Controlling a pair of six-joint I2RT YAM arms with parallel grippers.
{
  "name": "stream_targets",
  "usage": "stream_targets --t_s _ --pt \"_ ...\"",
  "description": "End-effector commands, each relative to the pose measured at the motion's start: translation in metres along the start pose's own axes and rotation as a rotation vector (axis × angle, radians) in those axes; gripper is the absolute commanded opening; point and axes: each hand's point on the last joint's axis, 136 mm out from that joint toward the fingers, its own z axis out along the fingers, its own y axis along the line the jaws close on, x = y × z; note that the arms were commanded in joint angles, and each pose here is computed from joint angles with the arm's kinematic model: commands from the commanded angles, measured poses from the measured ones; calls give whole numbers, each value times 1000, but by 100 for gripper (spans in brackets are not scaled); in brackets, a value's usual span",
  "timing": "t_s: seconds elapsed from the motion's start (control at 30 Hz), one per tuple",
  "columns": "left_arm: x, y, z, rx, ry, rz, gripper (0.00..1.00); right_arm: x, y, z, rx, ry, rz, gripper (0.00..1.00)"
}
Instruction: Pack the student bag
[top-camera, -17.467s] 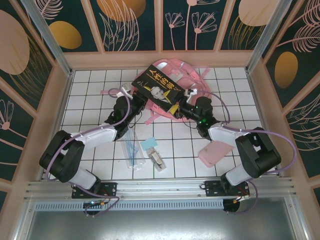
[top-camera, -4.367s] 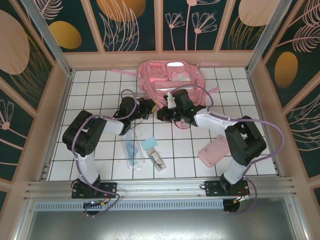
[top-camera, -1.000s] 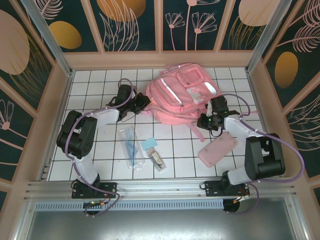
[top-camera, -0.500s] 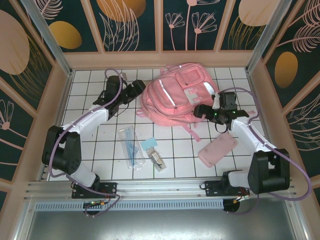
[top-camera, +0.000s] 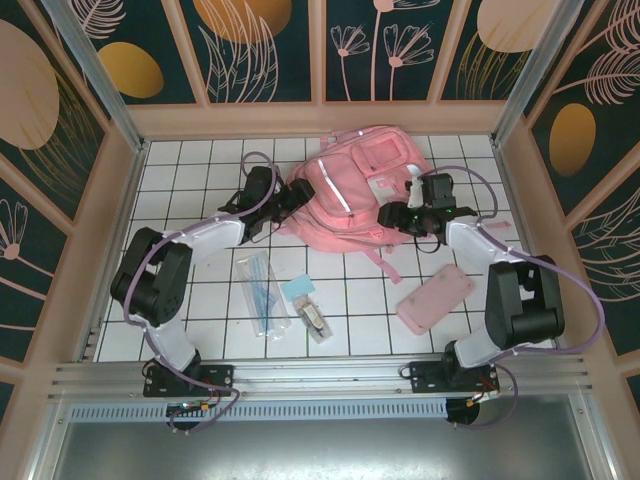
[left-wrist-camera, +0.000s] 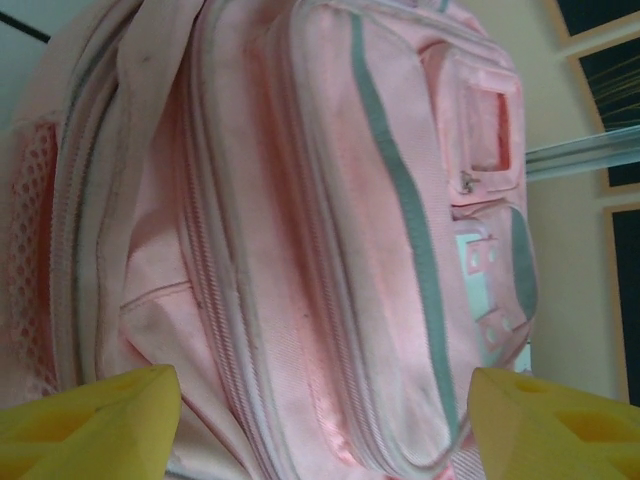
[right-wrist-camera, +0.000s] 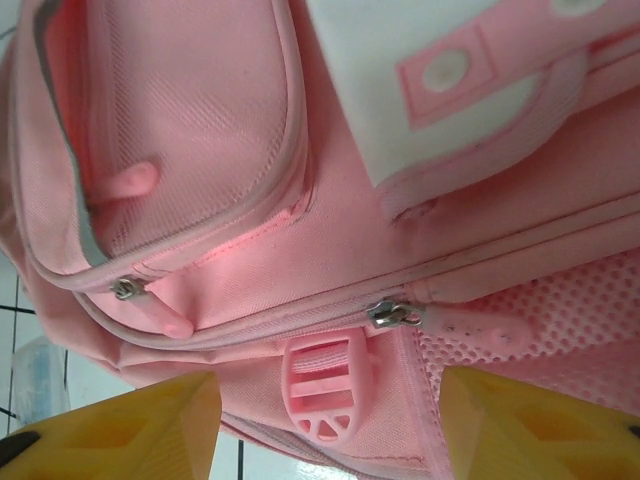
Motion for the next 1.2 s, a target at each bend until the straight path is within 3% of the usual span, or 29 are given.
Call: stream_targets --t_s 0.0,0.2,0.4,0.57,0.83,0.97,1.1,1.17 --pt "2 5 13 27 4 -25 76 -12 -10 2 63 -46 -30 60" --pt "7 30 28 -30 28 -20 76 -15 -34 10 192 -24 -127 61" --pt "3 42 32 -47 29 -41 75 -4 -31 31 124 21 -151 70" --pt "2 44 33 -54 31 -34 75 -1 -25 46 98 41 -177 71" --pt "-1 51 43 -48 34 -56 75 3 37 47 -99 66 -222 69" --pt "-9 53 47 -50 25 -49 75 4 70 29 -227 60 -199 68" --pt "-25 65 51 -83 -2 -22 75 9 115 3 -466 68 -158 66" --pt "-35 69 54 -90 -15 -6 75 12 128 -4 -499 71 -170 65"
